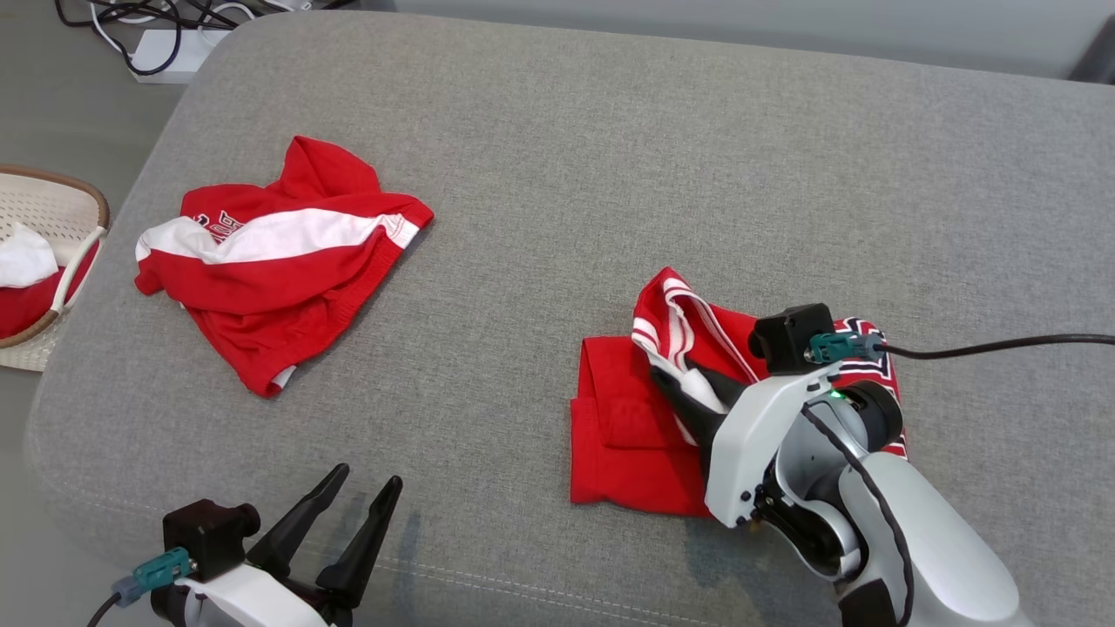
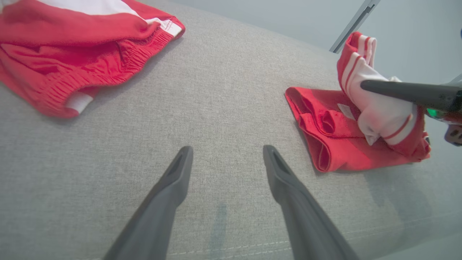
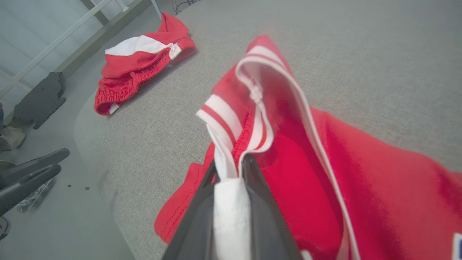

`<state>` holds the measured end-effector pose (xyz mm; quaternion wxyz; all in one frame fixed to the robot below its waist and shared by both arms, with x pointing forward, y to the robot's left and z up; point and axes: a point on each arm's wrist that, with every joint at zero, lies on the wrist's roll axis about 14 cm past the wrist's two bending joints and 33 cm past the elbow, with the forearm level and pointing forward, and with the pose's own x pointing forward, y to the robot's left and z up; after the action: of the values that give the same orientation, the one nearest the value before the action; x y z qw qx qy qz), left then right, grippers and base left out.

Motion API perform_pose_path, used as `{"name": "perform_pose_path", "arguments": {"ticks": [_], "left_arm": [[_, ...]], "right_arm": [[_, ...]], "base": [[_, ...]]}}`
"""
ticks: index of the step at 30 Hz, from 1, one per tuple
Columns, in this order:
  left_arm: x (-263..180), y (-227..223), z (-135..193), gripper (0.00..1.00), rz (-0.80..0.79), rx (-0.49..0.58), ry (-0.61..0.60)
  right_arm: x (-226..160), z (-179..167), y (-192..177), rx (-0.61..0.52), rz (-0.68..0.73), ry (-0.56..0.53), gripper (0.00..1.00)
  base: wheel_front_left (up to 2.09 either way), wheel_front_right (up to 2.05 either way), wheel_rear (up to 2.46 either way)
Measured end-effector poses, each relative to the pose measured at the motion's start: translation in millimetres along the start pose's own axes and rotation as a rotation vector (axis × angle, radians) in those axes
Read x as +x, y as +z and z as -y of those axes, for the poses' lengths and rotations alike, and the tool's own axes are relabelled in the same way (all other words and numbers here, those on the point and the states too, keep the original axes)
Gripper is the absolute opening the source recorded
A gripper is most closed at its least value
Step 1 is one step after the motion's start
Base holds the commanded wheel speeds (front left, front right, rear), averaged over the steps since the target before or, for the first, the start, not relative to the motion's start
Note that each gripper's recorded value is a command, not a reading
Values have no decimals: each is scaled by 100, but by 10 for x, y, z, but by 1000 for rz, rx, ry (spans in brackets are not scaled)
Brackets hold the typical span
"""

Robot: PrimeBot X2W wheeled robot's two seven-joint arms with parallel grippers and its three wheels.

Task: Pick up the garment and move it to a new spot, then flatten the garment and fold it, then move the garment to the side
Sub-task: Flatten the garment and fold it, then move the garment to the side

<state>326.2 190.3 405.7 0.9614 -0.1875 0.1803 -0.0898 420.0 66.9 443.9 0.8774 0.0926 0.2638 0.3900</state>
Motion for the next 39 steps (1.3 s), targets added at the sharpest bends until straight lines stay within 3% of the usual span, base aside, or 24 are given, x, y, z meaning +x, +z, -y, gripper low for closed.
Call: {"name": "perform_pose_path", "arguments": {"ticks": [4,9,13,15,18,22,26,36,37,38,39], "left_arm": [[19,-27,27,100,-2,-13,-1],[82,1,59,100,4,-11,-15],[152,48,131,100,16,-3,-42],[187,67,174,100,20,1,-58],[224,81,208,100,22,9,-72],[261,90,229,100,22,10,-83],[265,99,221,100,21,12,-85],[182,102,85,100,15,23,-48],[174,102,78,100,16,22,-45],[164,100,68,100,16,19,-41],[157,102,63,100,17,19,-38]], "right_arm": [[50,-24,139,59,68,29,100],[-4,-8,584,155,239,56,100],[-282,520,1059,170,445,-95,100],[-465,841,1115,153,484,-204,100],[-694,1200,891,166,469,-338,100],[-891,1423,160,252,348,-453,100],[-888,1406,-125,282,290,-463,100],[-633,1266,-414,299,197,-414,100],[-604,1251,-444,297,186,-409,96],[-578,1252,-455,296,180,-408,65],[-555,1256,-456,294,175,-406,46]], "base": [[0,0,0],[0,0,0],[0,0,0],[0,0,0],[0,0,0],[0,0,0],[0,0,0],[0,0,0],[0,0,0],[0,0,0],[0,0,0]]}}
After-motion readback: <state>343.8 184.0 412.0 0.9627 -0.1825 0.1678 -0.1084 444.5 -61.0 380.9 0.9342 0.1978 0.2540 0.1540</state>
